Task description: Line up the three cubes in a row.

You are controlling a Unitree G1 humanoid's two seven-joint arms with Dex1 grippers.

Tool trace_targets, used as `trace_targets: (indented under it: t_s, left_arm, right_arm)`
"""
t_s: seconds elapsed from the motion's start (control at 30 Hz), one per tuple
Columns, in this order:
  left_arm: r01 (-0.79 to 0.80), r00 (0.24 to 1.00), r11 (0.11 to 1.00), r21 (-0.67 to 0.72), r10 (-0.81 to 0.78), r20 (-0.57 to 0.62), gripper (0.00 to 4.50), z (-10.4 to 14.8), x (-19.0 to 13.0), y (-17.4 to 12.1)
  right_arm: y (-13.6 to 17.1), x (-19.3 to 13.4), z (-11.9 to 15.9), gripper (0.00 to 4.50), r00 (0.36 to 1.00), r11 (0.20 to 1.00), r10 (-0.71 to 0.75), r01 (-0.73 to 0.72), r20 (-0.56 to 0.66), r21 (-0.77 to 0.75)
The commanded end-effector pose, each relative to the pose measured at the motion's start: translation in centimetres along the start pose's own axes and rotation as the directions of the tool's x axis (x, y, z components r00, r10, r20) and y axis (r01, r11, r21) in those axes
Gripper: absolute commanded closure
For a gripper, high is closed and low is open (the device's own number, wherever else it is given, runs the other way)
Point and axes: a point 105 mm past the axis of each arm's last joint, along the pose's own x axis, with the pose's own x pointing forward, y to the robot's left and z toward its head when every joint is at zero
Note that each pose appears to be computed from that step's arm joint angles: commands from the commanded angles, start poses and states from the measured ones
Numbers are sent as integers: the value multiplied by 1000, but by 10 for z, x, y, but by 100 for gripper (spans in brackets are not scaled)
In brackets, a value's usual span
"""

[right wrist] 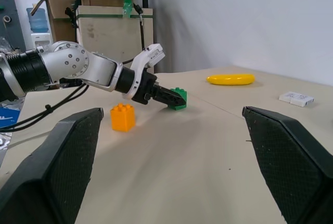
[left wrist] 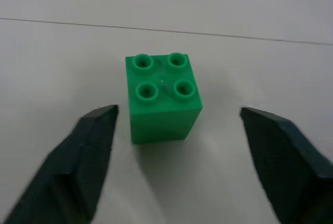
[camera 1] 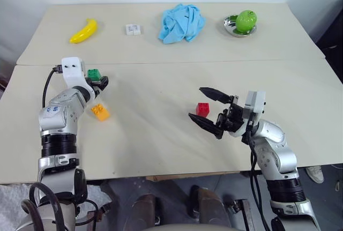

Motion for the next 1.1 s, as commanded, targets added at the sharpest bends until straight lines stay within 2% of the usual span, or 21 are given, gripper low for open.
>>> trace_targets:
  t_s: [0.03,0.17,0.27,0.4,0.47,0.53,0.6,0.67,0.73,0.83,0.97,1.1]
  left_arm:
    - [-5,997,999,32,2,74,179,21,-1,2]
    - [-1,997,999,50,-3,83,301,21,1,1]
    - [11,995,997,70,-18,96,304,21,0,2]
    - [125,958,982,141,-156,240,304,43,-15,2]
    - [361,840,877,317,-454,297,304,64,-38,-27]
    - [510,710,723,466,-660,247,304,71,-57,-50]
    - [617,598,590,521,-781,177,304,71,-70,-66]
    - [744,429,380,550,-902,42,304,63,-87,-90]
    - [834,270,150,531,-950,-157,304,41,-98,-114]
    - [860,192,6,510,-930,-314,304,18,-91,-137]
    - [867,172,-57,494,-897,-407,304,-3,-72,-170]
    - [863,194,-70,500,-869,-456,304,-20,-56,-179]
  right_arm:
    - [5,3,11,0,999,999,14,-12,42,-31]
    - [6,3,10,0,999,1000,10,-9,40,-28]
    - [6,1,8,0,999,1000,9,-8,33,-26]
    - [7,-3,10,0,1000,999,4,-3,22,-34]
    - [3,-10,17,0,1000,998,-9,10,12,-63]
    - [-1,-19,22,0,1000,996,-17,16,-10,-87]
    - [-3,-28,26,0,999,995,-23,20,-34,-101]
    - [-3,-43,27,0,996,994,-15,5,-91,-112]
    - [-3,-63,26,0,985,994,-5,-13,-172,-107]
    - [-6,-78,25,0,973,995,-12,-10,-230,-95]
    - [-9,-82,26,0,970,995,-26,2,-241,-99]
    - [-6,-82,26,0,972,995,-34,11,-233,-96]
